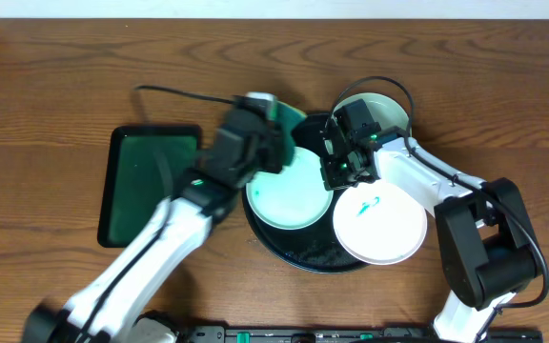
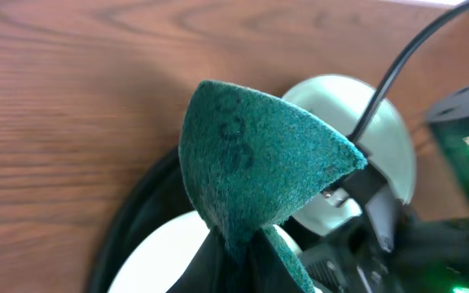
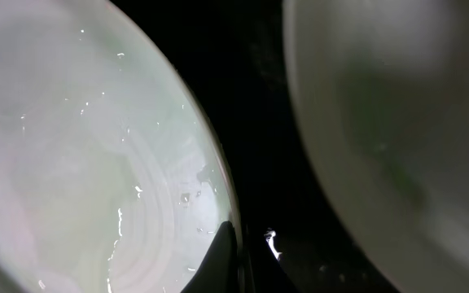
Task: Clean dirty plates on tray and stack at the side
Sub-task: 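Lift the mint plate with the right gripper and place it at right side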
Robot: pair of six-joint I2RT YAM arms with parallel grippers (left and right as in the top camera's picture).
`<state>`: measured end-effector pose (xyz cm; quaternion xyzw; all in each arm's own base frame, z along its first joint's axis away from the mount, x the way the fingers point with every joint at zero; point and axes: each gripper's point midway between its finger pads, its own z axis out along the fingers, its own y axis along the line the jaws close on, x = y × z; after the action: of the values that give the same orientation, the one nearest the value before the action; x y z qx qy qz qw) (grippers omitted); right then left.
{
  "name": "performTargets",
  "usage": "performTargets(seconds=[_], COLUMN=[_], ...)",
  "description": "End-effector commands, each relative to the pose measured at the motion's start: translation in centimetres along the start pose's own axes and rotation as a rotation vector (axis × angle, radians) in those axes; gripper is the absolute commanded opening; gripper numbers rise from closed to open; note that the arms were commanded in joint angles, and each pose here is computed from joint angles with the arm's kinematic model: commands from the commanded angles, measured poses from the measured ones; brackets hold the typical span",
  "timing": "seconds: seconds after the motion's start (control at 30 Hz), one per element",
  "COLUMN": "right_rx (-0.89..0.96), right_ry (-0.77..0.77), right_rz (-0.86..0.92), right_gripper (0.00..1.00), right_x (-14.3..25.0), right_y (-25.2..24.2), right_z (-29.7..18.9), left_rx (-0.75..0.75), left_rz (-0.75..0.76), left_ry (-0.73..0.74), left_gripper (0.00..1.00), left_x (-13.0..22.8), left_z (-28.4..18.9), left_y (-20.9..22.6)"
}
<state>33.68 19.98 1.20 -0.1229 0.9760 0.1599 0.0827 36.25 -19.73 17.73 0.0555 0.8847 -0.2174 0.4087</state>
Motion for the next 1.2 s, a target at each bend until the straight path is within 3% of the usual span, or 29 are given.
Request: performTargets(seconds=[0.0, 0.13, 0.33, 0.57, 0.7, 0.97, 1.17], right_rx=[-0.013, 0.112, 0.311, 0.768, 0.993, 1.104, 1.086], right_ry=[-0.105, -0.225, -0.407, -0.571, -0.576, -0.561, -0.539], right_rz=[-0.110, -0.182, -0.182, -0.059, 0.055, 0.273, 0.279], right_gripper=[0.01, 0.01, 0.01, 0.01, 0.01, 0.01, 0.01], right_x=[-2.8, -5.5, -8.2, -8.7, -7.8, -5.5, -5.1], right_y=[2.0, 1.5, 0.0, -7.5, -12.4, -21.2, -24.4], right_z=[-3.5, -8.5, -15.9, -25.3, -28.8, -32.4, -32.8], left_rx=[-0.007, -0.108, -0.177, -0.189, -0.205, -0.244, -0.255], left_rz=[-0.035, -0.108, -0.157, -0.168, -0.214, -0.268, -0.276], left_ry=[-0.078, -0.117, -0.147, -0.111, -0.052, 0.088, 0.123], left_gripper=[0.07, 0.08, 0.08, 0.08, 0.07, 0.07, 0.08], left_x=[-2.7, -3.5, -3.3, -2.5, -1.4, 1.5, 2.2], left_z=[-4.2, -8.9, -12.6, -12.2, -10.8, -7.7, -6.7], left_y=[2.0, 5.9, 8.0, 8.4, 9.1, 10.6, 11.1])
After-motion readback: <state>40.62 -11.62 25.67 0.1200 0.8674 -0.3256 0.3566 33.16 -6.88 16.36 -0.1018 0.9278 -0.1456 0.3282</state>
